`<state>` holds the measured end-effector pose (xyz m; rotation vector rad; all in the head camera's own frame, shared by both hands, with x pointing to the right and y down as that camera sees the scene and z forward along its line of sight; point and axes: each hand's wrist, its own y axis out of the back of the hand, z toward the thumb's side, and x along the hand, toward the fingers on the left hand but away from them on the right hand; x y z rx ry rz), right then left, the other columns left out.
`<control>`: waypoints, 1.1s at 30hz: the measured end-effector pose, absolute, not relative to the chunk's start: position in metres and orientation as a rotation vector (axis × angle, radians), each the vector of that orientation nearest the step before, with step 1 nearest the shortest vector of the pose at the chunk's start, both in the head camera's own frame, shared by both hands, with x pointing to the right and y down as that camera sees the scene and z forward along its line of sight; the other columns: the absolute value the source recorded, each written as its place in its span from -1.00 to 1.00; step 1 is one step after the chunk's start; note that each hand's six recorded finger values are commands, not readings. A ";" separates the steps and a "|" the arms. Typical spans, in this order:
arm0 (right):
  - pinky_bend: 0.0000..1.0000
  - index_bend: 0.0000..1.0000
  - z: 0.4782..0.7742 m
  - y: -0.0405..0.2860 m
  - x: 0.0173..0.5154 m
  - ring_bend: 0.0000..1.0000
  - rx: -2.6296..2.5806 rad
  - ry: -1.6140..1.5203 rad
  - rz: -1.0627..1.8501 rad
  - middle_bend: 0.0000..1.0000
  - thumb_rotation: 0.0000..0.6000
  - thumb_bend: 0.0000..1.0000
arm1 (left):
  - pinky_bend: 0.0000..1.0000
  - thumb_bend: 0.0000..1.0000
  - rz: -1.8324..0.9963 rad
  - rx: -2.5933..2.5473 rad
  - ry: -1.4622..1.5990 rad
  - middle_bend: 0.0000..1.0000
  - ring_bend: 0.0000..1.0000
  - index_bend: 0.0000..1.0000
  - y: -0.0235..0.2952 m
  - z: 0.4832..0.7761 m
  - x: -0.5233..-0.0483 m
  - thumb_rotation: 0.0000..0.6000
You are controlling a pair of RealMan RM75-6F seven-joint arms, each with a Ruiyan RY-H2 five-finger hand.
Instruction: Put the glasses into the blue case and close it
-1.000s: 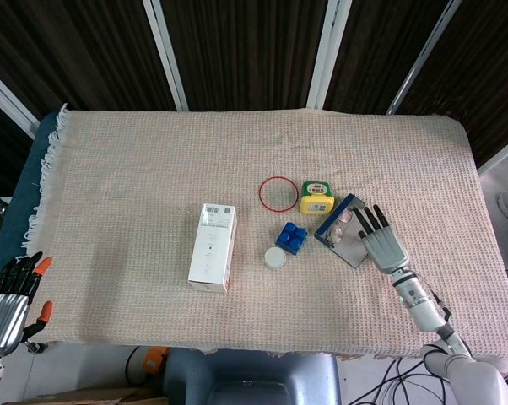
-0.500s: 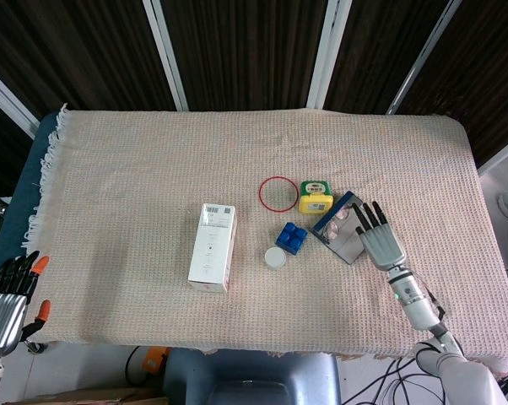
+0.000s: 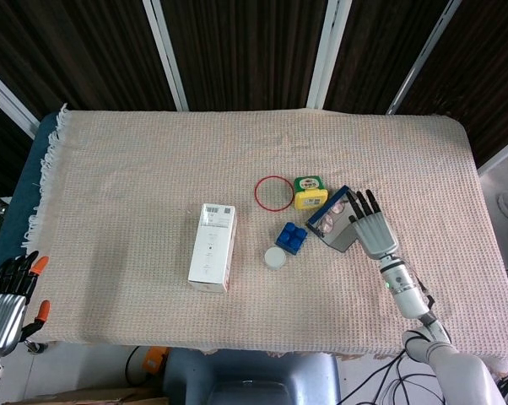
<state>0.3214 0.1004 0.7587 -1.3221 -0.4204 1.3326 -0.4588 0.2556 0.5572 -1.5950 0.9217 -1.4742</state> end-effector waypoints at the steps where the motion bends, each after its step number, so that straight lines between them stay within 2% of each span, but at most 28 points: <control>1: -1.00 0.32 0.759 0.099 0.319 -1.00 -1.321 -0.420 1.332 -0.85 1.00 -0.11 | -0.92 -0.10 -1.474 -1.596 0.922 -1.00 -1.00 -1.00 0.256 0.557 -0.459 1.00; 10: -1.00 0.41 0.764 0.095 0.309 -1.00 -1.322 -0.406 1.337 -0.81 1.00 0.15 | -0.92 -0.10 -1.470 -1.598 0.928 -1.00 -1.00 -1.00 0.255 0.556 -0.460 1.00; 22: -1.00 0.47 0.760 0.107 0.312 -1.00 -1.337 -0.414 1.312 -0.79 1.00 0.28 | -0.92 -0.10 -1.453 -1.607 0.930 -1.00 -1.00 -1.00 0.257 0.554 -0.459 1.00; 28: -1.00 0.47 0.747 0.126 0.319 -1.00 -1.358 -0.426 1.254 -0.79 1.00 0.28 | -0.92 -0.10 -1.450 -1.610 0.929 -1.00 -1.00 -1.00 0.258 0.553 -0.459 1.00; 33: -1.00 0.47 0.735 0.154 0.327 -1.00 -1.393 -0.404 1.217 -0.79 1.00 0.28 | -0.92 -0.10 -1.446 -1.613 0.930 -1.00 -1.00 -1.00 0.258 0.552 -0.458 1.00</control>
